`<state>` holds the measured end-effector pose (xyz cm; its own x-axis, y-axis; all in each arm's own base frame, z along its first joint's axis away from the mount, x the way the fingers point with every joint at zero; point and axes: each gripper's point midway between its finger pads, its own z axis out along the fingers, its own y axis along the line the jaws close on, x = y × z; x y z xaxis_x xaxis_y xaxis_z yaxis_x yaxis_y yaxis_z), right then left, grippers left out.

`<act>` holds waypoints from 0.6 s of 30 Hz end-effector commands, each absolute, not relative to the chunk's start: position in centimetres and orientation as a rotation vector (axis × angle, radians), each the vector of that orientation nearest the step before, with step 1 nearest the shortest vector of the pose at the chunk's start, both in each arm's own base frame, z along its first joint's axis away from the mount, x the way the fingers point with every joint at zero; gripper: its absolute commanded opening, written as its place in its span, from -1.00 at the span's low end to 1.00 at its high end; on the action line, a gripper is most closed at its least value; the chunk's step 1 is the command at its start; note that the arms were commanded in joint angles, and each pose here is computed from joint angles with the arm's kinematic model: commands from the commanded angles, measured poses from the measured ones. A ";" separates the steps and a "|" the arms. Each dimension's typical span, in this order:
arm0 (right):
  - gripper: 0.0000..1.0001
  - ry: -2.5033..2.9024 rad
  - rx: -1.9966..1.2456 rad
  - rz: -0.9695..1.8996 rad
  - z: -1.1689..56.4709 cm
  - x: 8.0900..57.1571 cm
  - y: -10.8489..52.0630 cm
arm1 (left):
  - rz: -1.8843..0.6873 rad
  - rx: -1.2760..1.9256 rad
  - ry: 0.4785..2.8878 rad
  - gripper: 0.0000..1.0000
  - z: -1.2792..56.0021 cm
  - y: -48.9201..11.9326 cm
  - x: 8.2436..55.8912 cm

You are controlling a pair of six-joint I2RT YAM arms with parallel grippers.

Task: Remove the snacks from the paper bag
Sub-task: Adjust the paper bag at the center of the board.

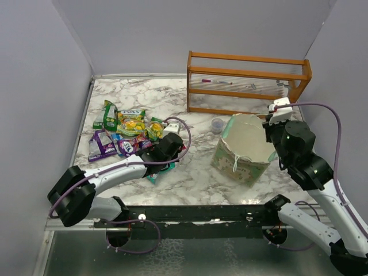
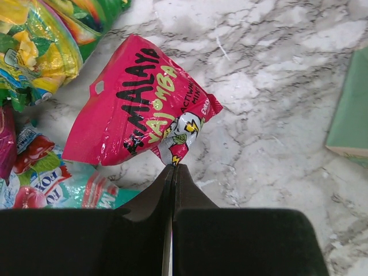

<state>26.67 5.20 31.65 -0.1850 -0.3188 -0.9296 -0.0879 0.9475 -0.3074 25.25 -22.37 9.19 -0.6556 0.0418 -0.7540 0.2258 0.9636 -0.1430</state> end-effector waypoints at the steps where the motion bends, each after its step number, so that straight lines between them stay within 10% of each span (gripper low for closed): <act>1: -0.86 1.757 -0.363 -0.070 31.1 25.6 7.1 | -0.261 0.118 2.286 -1.00 7.6 -21.8 26.8; 10: -0.69 1.737 -0.415 -0.032 31.9 24.9 7.6 | -0.336 0.063 2.354 -0.02 7.6 -21.5 25.9; 18: 0.34 1.663 -0.498 0.067 33.9 22.9 8.6 | -0.542 0.028 2.141 0.42 18.8 -21.5 25.3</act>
<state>24.76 7.59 31.70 -0.1430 -0.2949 -0.9448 -0.2623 0.9317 -0.2511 25.53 -21.18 12.75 -0.6540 -0.1051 -0.7491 0.1741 0.9428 -0.2843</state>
